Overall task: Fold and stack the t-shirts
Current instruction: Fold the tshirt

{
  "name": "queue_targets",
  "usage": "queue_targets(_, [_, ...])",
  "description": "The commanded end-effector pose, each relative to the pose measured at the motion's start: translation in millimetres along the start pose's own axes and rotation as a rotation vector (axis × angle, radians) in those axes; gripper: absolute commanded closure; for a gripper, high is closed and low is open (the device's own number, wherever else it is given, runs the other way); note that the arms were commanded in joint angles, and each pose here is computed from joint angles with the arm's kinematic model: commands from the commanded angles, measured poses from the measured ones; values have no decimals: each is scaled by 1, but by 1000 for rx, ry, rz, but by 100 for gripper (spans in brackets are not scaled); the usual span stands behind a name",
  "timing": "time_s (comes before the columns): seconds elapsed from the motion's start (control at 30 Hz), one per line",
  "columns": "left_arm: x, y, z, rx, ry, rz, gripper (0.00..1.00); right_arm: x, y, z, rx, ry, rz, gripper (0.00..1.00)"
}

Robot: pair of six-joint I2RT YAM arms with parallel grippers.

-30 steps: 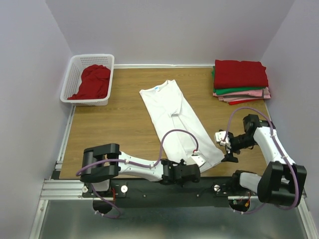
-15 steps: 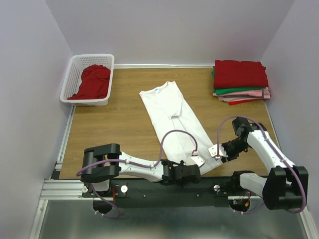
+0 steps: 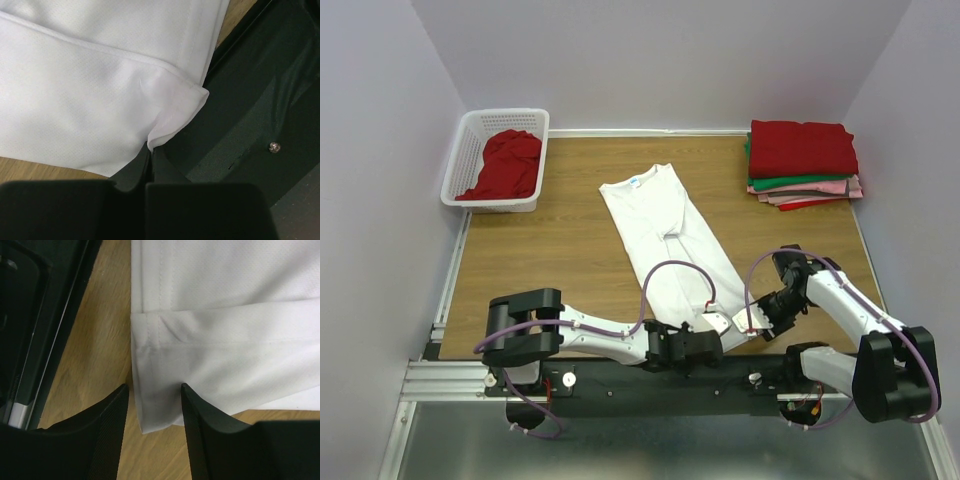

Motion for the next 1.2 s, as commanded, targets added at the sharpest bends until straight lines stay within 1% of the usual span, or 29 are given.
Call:
queue_targets(0.0, [21, -7, 5, 27, 95, -8, 100, 11, -5, 10, 4, 62, -122, 46])
queue_targets(0.1, [22, -4, 4, 20, 87, -19, 100, 16, 1, 18, -5, 78, -117, 49])
queue_targets(0.23, [19, -4, 4, 21, 72, -30, 100, 15, -1, 19, 9, 69, -95, 61])
queue_targets(0.3, [16, -4, 4, 14, 66, -28, 100, 15, -3, 18, 17, 72, -89, 66])
queue_targets(0.33, [15, -3, 3, 11, 62, -28, 100, 16, -2, 19, 19, 70, -74, 71])
queue_targets(0.37, [13, -2, 2, 5, 57, -28, 100, 15, -4, 19, 28, 69, -71, 72])
queue_targets(0.4, [13, -1, 2, 0, 54, -29, 100, 15, -5, 18, 34, 66, -65, 79])
queue_targets(0.43, [12, 0, 1, -3, 49, -31, 100, 14, -5, 19, 35, 59, -51, 95])
queue_targets(0.47, [10, 1, 0, -3, 42, -37, 100, 13, -6, 18, 42, 53, -42, 99])
queue_targets(0.6, [7, 12, -1, -15, 19, -64, 100, 3, -15, 9, 75, -5, 1, 100])
queue_targets(0.63, [2, 12, -4, -5, -3, -75, 100, 0, -19, 5, 85, -20, 30, 100])
queue_targets(0.67, [2, 15, -4, -5, -7, -79, 100, -7, -19, 2, 82, -57, 48, 99])
queue_targets(0.7, [-2, 17, -4, -2, -23, -91, 100, -11, -28, -8, 109, -72, 60, 100])
queue_targets(0.73, [-5, 18, -6, 2, -36, -96, 100, -15, -26, -7, 102, -99, 81, 100])
queue_targets(0.77, [-10, 20, -10, 8, -55, -105, 100, -20, -36, -18, 133, -116, 83, 100])
queue_targets(0.8, [-13, 21, -11, 11, -67, -111, 100, -28, -42, -23, 156, -161, 90, 100])
queue_targets(0.87, [-21, 30, -15, 18, -102, -138, 100, -35, -53, -37, 184, -196, 118, 100])
queue_targets(0.9, [-18, 36, -14, 16, -105, -147, 100, -40, -58, -41, 199, -224, 126, 99])
queue_targets(0.97, [-31, 48, -20, 36, -156, -192, 100, -43, -70, -50, 219, -244, 147, 100])
queue_targets(1.03, [-35, 60, -23, 39, -193, -215, 100, -45, -81, -56, 241, -272, 181, 99])
queue_targets(1.07, [-44, 72, -29, 35, -229, -247, 100, -46, -86, -58, 248, -282, 189, 99])
queue_targets(1.17, [-60, 90, -41, 44, -305, -275, 100, -49, -109, -70, 285, -324, 222, 100])
Point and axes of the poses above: each gripper's point midway between its finger pads, its own z axis out along the fingers, its own y axis along the line the jaws close on, x = y × z, the point moved 4 cm from there along -z, back along the fingers, and after that the axes turned 3 degrees about z, right-handed, at the moved point
